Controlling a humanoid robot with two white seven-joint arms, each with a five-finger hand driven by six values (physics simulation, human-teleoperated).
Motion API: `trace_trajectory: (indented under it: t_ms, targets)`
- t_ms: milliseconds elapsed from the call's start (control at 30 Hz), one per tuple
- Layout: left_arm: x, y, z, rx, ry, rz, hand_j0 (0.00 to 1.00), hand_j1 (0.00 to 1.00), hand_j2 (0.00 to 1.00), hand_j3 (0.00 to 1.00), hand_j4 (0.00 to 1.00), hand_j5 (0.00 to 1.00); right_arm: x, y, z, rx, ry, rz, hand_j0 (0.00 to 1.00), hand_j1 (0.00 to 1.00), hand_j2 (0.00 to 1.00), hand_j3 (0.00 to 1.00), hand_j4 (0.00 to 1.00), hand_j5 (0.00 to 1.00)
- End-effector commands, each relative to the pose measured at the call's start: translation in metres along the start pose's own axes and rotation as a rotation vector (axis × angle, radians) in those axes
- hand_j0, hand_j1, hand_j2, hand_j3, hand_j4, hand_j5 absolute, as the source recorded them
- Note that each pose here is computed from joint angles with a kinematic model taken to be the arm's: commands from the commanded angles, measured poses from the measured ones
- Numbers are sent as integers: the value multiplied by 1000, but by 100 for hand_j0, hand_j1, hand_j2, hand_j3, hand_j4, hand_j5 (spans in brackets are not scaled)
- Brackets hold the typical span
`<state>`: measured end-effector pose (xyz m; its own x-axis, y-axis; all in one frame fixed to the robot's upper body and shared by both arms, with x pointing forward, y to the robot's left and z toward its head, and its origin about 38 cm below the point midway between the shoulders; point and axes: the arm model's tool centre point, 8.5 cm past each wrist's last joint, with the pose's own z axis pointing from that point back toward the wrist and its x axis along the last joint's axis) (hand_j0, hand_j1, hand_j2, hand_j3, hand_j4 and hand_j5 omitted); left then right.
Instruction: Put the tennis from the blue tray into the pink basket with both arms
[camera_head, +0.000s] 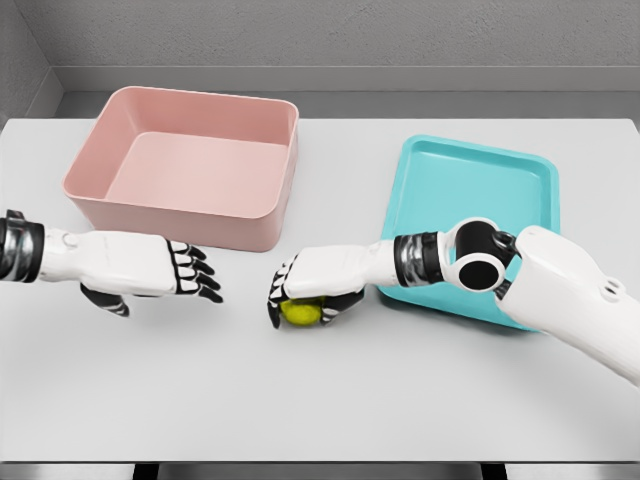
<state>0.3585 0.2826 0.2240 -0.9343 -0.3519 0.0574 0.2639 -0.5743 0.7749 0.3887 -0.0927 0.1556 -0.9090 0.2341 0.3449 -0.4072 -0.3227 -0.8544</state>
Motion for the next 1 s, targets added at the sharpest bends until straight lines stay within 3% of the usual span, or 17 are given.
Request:
trace_trajectory:
  t_ms: [0, 67, 467, 567, 767, 800, 867, 900, 933, 967]
  targets:
    - [-2, 0, 5, 1, 12, 5, 100, 100, 100, 100, 100, 100, -1, 0, 0, -1, 3, -8, 60, 60, 60, 60, 60, 60]
    - [-2, 0, 5, 1, 12, 5, 100, 100, 100, 100, 100, 100, -3, 0, 0, -8, 19, -19, 100, 100, 100, 100, 100, 100]
    - [-8, 9, 20, 34, 51, -3, 100, 100, 100, 100, 100, 100, -3, 0, 0, -2, 19, -19, 100, 100, 100, 100, 100, 100]
    - [-7, 23, 20, 176, 45, 0, 100, 100, 100, 100, 100, 100, -3, -11, 8, -18, 22, 10, 100, 100, 100, 100, 100, 100]
    - [-6, 19, 18, 180, 36, 10, 100, 100, 100, 100, 100, 100, -36, -29, 129, -44, 202, 99, 100, 100, 100, 100, 100, 100]
    - [-3, 25, 8, 197, 13, 0, 100, 100, 100, 100, 100, 100, -41, -29, 149, -41, 247, 100, 100, 100, 100, 100, 100, 100]
    - [8, 47, -25, 289, -76, -28, 100, 100, 100, 100, 100, 100, -45, -40, 179, -63, 315, 119, 100, 100, 100, 100, 100, 100]
    - [11, 52, -32, 301, -95, -36, 100, 100, 100, 100, 100, 100, -47, -43, 202, -73, 365, 125, 100, 100, 100, 100, 100, 100]
    - [14, 56, -39, 308, -114, -44, 100, 100, 100, 100, 100, 100, -47, -47, 213, -111, 386, 132, 100, 100, 100, 100, 100, 100]
    - [18, 60, -48, 308, -128, -70, 100, 100, 100, 100, 100, 100, -47, -54, 216, -221, 385, 146, 100, 100, 100, 100, 100, 100]
